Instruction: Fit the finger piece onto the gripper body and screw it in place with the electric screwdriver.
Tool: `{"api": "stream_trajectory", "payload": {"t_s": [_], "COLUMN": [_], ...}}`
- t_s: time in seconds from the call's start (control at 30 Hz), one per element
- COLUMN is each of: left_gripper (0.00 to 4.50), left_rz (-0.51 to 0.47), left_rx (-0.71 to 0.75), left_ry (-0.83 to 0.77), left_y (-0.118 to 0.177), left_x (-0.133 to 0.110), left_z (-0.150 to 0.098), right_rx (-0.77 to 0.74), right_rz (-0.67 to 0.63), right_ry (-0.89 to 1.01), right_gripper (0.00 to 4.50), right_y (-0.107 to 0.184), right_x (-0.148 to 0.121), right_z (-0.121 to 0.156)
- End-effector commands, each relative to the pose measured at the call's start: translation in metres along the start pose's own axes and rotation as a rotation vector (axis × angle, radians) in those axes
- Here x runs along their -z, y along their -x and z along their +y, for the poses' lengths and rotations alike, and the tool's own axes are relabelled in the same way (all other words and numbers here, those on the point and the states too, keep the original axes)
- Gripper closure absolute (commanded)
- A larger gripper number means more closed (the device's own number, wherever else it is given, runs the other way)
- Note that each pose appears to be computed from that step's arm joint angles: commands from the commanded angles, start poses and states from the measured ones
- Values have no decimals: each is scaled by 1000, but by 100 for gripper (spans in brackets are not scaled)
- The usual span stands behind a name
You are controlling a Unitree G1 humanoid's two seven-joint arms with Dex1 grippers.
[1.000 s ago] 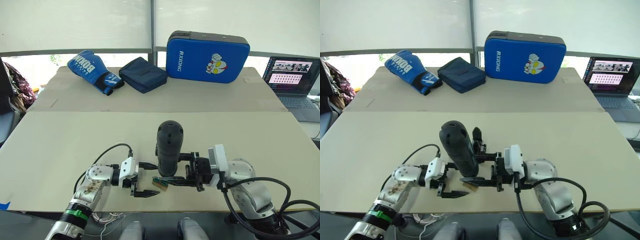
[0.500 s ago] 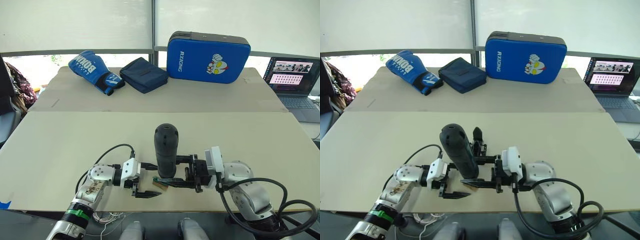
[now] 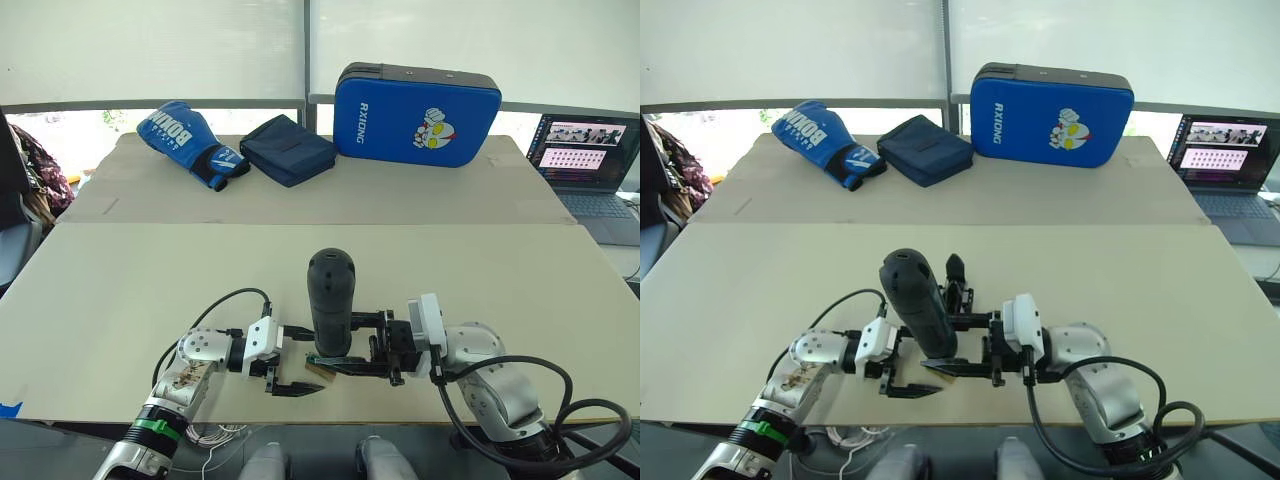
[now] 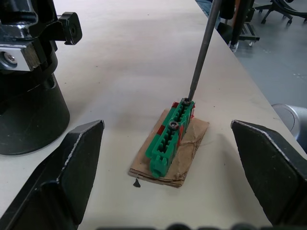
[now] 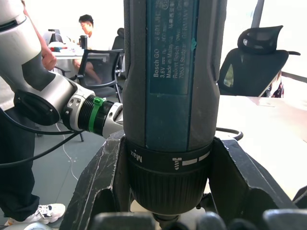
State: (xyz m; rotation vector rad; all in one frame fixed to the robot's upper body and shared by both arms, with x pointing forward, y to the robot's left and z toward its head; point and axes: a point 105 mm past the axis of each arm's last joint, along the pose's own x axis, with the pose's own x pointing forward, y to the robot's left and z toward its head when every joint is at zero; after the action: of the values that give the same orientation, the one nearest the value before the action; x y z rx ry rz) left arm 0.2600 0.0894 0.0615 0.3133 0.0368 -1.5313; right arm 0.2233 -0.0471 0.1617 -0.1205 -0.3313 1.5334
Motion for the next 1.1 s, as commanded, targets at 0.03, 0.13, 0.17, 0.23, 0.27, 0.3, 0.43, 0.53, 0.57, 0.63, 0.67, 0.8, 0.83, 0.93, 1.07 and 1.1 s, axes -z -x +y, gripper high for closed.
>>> {"api": "stream_trajectory", "payload": {"t_s": [0.03,0.13,0.17,0.23,0.27,0.3,0.43,0.53,0.57,0.63,0.67,0.8,0.83,0.93,1.07,1.1], "left_gripper": [0,0,0,0,0,0,0,0,0,0,0,0,0,0,0,0], "left_rz": [4,4,4,4,5,5,8,8,9,8,8,9,8,7,5,3], "left_rx": [27,26,26,25,25,25,23,22,22,20,19,17,17,16,15,14], "left_ry": [25,26,26,26,26,27,28,29,29,30,31,32,32,33,34,34], "left_y": [-7,-7,-7,-7,-7,-7,-6,-6,-6,-6,-6,-6,-6,-7,-6,-6], "left_x": [5,5,5,5,5,6,7,7,7,7,7,8,8,8,8,8], "left_z": [-8,-8,-8,-8,-8,-8,-9,-9,-8,-8,-8,-7,-7,-7,-6,-6], "right_rx": [-7,-7,-7,-7,-7,-7,-8,-9,-10,-9,-9,-4,-3,-4,-9,-7], "right_rz": [-43,-43,-43,-43,-43,-44,-48,-46,-45,-38,-36,-29,-28,-32,-64,-78], "right_ry": [64,65,65,66,66,67,65,63,61,53,51,49,49,55,60,57], "right_gripper": [261,261,261,261,261,261,261,261,261,261,261,261,261,261,261,261], "right_y": [-3,-3,-4,-4,-4,-4,-5,-5,-5,-4,-4,-3,-2,-2,-4,-4], "right_x": [-13,-13,-13,-13,-13,-13,-12,-12,-11,-10,-9,-8,-8,-10,-18,-22], "right_z": [1,0,0,0,-1,-1,-1,-1,-1,0,-1,-2,-2,-3,-3,-4]}}
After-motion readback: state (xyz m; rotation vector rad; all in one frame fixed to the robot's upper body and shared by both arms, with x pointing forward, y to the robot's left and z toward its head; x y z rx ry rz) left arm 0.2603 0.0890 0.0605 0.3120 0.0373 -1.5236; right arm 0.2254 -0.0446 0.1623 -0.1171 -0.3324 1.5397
